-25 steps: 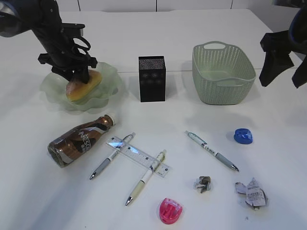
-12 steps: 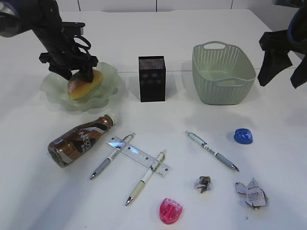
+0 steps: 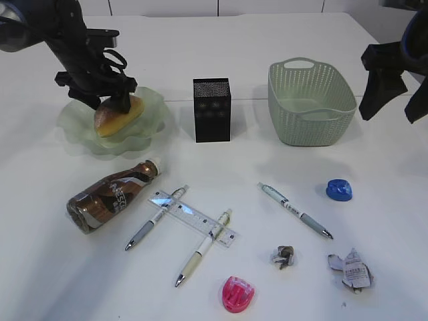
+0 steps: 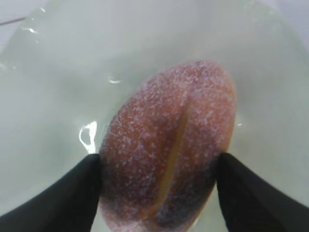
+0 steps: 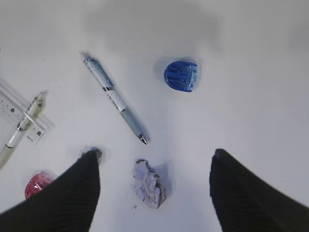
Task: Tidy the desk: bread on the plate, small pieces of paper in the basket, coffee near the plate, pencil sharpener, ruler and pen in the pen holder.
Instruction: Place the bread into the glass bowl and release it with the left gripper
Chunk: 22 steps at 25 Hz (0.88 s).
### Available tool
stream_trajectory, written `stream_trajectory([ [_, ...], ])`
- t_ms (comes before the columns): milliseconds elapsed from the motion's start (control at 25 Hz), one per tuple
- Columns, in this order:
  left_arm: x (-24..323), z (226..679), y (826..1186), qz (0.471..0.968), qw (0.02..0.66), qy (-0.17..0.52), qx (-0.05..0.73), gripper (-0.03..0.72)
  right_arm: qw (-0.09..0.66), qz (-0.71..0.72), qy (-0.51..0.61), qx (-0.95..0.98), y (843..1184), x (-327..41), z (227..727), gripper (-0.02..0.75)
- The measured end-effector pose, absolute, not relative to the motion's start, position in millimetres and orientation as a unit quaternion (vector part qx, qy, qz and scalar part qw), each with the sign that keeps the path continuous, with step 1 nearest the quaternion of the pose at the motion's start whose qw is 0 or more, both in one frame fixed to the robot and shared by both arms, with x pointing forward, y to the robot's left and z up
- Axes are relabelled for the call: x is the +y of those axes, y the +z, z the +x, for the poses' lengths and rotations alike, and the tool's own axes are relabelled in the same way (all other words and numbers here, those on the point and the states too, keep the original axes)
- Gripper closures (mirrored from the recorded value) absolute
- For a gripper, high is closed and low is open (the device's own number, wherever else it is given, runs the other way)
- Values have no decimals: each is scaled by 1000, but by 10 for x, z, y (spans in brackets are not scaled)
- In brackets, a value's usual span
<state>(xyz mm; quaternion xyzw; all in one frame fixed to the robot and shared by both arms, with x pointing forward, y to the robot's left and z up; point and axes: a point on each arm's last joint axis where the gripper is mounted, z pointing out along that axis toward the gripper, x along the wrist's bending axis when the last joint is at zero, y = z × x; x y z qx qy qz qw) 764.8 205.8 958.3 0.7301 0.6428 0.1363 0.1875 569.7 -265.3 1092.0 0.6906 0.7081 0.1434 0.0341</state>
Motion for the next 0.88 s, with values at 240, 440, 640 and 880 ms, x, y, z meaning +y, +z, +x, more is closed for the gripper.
stream_trajectory([
  [240,2092,7651,9582,736,173,151,637,110,34,691,143,708,10920,-2653,5697,187],
  [440,2110,7632,9572,740,158,150,637,102,34,691,144,708,10920,-2652,5697,187],
  [640,2115,7605,9622,740,152,146,638,102,34,691,144,708,10920,-2652,5697,187],
  [880,2134,7505,9910,740,150,144,639,101,34,691,144,708,10920,-2652,5697,187],
])
